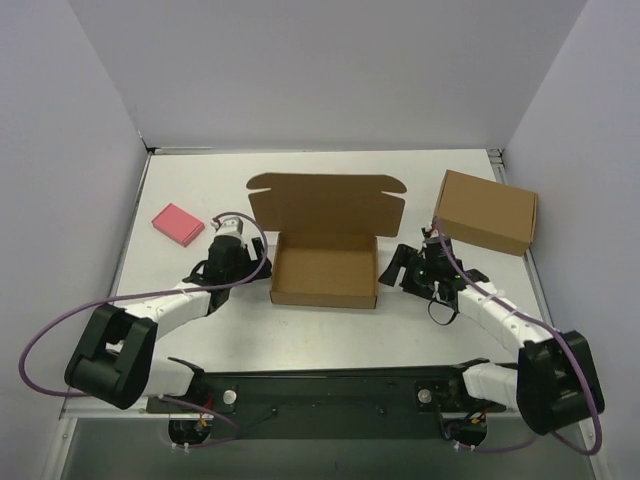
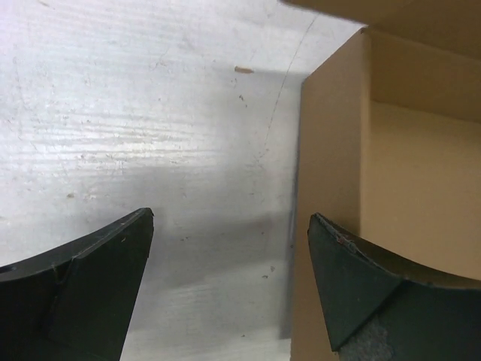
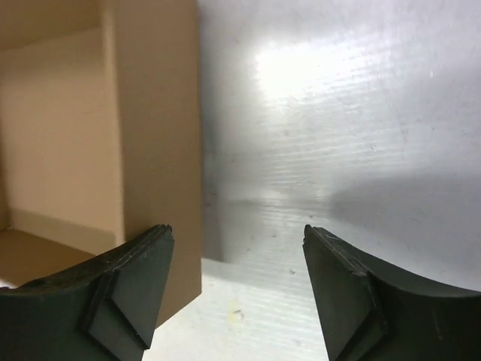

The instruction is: Fold the paper box

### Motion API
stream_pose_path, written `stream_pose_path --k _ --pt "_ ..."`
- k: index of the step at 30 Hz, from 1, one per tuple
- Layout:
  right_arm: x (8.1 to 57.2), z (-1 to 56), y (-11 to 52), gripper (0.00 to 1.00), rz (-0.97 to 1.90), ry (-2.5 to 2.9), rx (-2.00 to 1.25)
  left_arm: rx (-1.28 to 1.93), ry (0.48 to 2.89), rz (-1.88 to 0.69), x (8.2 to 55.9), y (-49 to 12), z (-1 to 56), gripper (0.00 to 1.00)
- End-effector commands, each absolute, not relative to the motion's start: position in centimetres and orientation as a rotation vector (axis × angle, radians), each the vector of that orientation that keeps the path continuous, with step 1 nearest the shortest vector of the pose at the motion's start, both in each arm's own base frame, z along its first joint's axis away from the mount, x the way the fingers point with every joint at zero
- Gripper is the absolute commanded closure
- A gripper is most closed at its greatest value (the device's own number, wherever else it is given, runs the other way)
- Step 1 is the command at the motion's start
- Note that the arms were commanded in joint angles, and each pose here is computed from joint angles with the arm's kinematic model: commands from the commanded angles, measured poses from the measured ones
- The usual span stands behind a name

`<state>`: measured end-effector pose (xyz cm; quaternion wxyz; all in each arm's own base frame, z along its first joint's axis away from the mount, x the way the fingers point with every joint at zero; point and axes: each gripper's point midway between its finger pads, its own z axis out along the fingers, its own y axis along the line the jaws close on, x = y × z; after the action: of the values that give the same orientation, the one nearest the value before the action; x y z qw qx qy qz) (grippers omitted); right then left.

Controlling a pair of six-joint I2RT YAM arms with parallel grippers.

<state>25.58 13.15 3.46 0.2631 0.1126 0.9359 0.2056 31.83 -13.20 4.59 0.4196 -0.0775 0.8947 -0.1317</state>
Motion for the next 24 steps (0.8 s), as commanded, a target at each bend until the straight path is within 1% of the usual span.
stream_pose_path --k 1,4,6,9,10,12,14,16,17,18,19,21,22,24 --pt "26.6 9.2 13.0 0.27 0.616 2.375 0.264 -0.165 2.097 -0.51 34.0 -13.3 9.6 0.06" --pt "27.5 11.4 12.0 0.26 0.608 2.302 0.17 -0.145 2.041 -0.528 33.8 -12.6 11.8 0.06" --pt "28.7 12.9 10.8 0.25 0.571 2.251 0.123 -0.098 1.964 -0.546 33.9 -12.8 14.1 0.06" --pt "30.2 15.0 10.1 0.24 0.596 2.181 0.072 -0.057 1.878 -0.567 34.3 -12.8 17.3 0.05" --pt "30.3 15.2 10.3 0.24 0.623 2.182 0.05 -0.036 1.859 -0.596 34.3 -13.1 18.1 0.03" --pt "31.9 17.6 10.1 0.24 0.627 2.11 -0.014 -0.019 1.803 -0.634 35.3 -12.8 20.5 0.03" --pt "32.8 18.4 10.5 0.24 0.66 2.092 -0.059 0.049 1.786 -0.714 36.0 -13.7 22.1 0.03" --pt "34.0 19.4 10.6 0.24 0.677 2.067 -0.088 0.096 1.781 -0.748 36.7 -13.7 22.7 0.03" --pt "34.3 19.8 10.8 0.24 0.695 2.048 -0.107 0.103 1.806 -0.747 37.3 -13.6 22.0 0.03" --pt "35.0 20.1 10.8 0.24 0.701 2.043 -0.116 0.128 1.787 -0.748 38.0 -13.6 23.0 0.03" --pt "35.3 20.0 10.8 0.24 0.694 2.043 -0.129 0.149 1.816 -0.73 38.6 -13.5 22.0 0.03" --pt "36.4 19.9 10.3 0.25 0.653 2.059 -0.12 0.2 1.796 -0.726 39.7 -13.6 23.2 0.03" --pt "36.7 19.9 10.2 0.25 0.64 2.059 -0.146 0.23 1.817 -0.724 40.3 -13.8 22.5 0.03" --pt "37.3 19.7 10.1 0.25 0.627 2.056 -0.16 0.262 1.812 -0.71 41.3 -13.9 23.2 0.03"
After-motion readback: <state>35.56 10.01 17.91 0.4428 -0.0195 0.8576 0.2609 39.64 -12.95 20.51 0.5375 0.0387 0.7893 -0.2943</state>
